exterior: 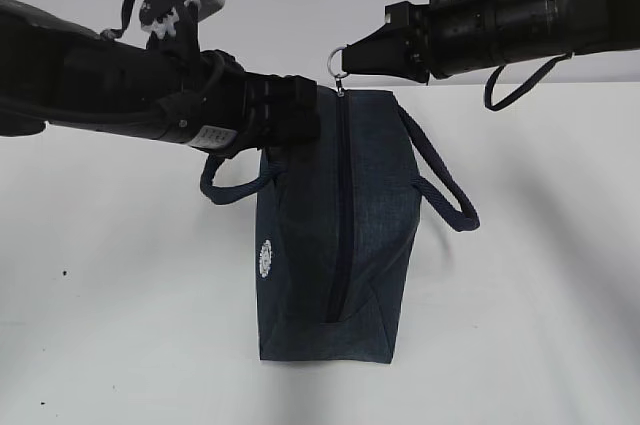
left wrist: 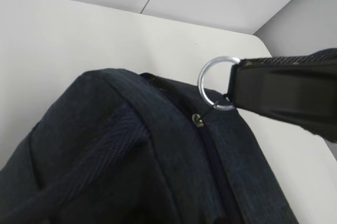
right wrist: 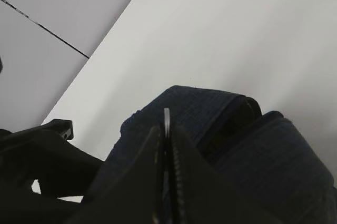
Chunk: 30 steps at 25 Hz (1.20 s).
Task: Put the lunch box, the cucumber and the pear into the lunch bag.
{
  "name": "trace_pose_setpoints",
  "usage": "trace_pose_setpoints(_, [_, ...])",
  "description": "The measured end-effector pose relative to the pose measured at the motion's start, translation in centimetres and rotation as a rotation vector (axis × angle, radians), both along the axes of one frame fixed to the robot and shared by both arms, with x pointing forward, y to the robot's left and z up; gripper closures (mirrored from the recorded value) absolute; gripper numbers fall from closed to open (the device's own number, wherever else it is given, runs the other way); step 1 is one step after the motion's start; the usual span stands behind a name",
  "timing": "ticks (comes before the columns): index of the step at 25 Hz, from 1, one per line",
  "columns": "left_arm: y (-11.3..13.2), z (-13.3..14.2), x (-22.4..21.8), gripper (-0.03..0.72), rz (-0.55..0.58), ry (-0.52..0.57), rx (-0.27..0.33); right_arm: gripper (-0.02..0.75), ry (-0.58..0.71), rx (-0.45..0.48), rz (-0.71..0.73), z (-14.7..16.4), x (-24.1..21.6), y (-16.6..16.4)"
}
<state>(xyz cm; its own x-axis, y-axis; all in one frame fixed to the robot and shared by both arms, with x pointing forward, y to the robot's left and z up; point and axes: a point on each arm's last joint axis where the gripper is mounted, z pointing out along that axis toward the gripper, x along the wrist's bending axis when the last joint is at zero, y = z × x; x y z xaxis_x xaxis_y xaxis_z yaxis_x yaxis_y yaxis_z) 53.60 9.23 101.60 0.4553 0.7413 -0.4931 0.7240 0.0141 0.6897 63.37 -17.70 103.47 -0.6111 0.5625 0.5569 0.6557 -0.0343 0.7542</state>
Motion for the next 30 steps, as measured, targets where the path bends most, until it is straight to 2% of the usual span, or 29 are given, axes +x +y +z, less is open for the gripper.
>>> trace_pose_setpoints(3, [-0.1,-0.3,0.1,0.495,-0.001,0.009,0.004,0.732,0.0,0.001,0.002,0.0,0.0,0.0])
trace_pose_setpoints(7, [-0.1,-0.4,0.0,0.643,-0.016,0.008,0.01,0.732,0.002,0.002,-0.001,0.0,0.0,-0.1])
trace_pose_setpoints(9, [-0.2,-0.5,-0.1,0.686,-0.041,0.004,0.025,0.732,0.003,0.002,-0.002,0.0,0.0,-0.1])
trace_pose_setpoints(16, [-0.3,-0.6,-0.5,0.7,-0.103,0.003,0.044,0.732,0.01,0.004,-0.013,0.0,0.4,-1.0])
trace_pose_setpoints(20, [-0.2,-0.6,-0.5,0.7,-0.125,0.012,0.038,0.732,0.048,0.042,0.033,-0.6,1.5,-0.7])
trace_pose_setpoints(30, [2.9,-0.5,0.3,0.701,-0.195,0.101,-0.024,0.732,0.091,0.071,0.053,-0.8,4.3,-0.6])
